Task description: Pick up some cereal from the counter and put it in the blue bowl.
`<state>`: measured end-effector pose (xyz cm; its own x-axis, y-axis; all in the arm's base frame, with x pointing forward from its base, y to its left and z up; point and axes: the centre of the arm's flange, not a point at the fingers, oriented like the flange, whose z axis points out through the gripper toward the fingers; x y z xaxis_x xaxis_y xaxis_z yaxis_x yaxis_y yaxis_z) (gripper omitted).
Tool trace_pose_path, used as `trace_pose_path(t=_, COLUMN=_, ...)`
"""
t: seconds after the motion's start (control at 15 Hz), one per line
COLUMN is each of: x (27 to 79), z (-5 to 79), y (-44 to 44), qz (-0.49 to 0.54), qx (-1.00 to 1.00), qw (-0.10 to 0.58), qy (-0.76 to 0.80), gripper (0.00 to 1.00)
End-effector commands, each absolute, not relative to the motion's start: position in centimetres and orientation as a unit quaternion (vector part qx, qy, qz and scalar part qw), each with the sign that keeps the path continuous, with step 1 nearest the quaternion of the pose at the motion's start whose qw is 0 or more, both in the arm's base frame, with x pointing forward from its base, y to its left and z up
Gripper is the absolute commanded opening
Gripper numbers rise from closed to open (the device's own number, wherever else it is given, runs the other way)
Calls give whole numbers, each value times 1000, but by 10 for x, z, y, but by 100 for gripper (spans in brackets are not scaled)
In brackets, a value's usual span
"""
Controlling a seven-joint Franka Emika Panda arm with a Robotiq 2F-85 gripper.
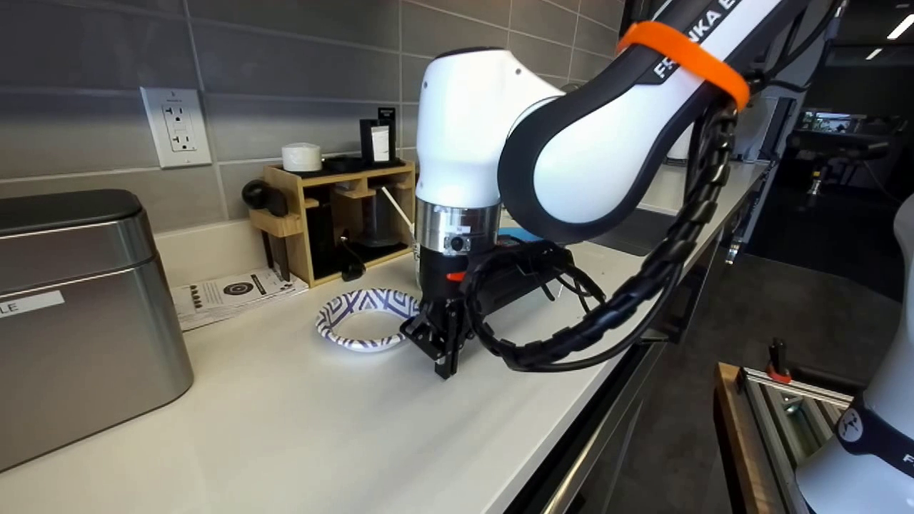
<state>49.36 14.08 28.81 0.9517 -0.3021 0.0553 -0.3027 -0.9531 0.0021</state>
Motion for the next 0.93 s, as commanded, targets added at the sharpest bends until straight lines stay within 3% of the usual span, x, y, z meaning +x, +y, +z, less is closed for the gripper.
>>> trace_pose_path(t=0.0, x=459, z=349, y=133, qz=49, qx=983, qw=-2, qy=-175, gripper=1)
trace_pose_path(t=0.27, x=422, z=402, y=97, qz=68, qx=968, qw=-22, qy=-241, gripper=1)
trace_pose_path(t=0.33, x=460, z=376, y=119, qz=64, qx=976, qw=-15, qy=-207, gripper=4)
trace_pose_path(t=0.67, x=434, z=398, y=101, qz=75, qx=970, qw=-23, qy=-230, gripper=4)
trace_pose_path(t=0.87, x=434, z=400, y=72, qz=113, qx=950, qw=47, qy=-289, gripper=1)
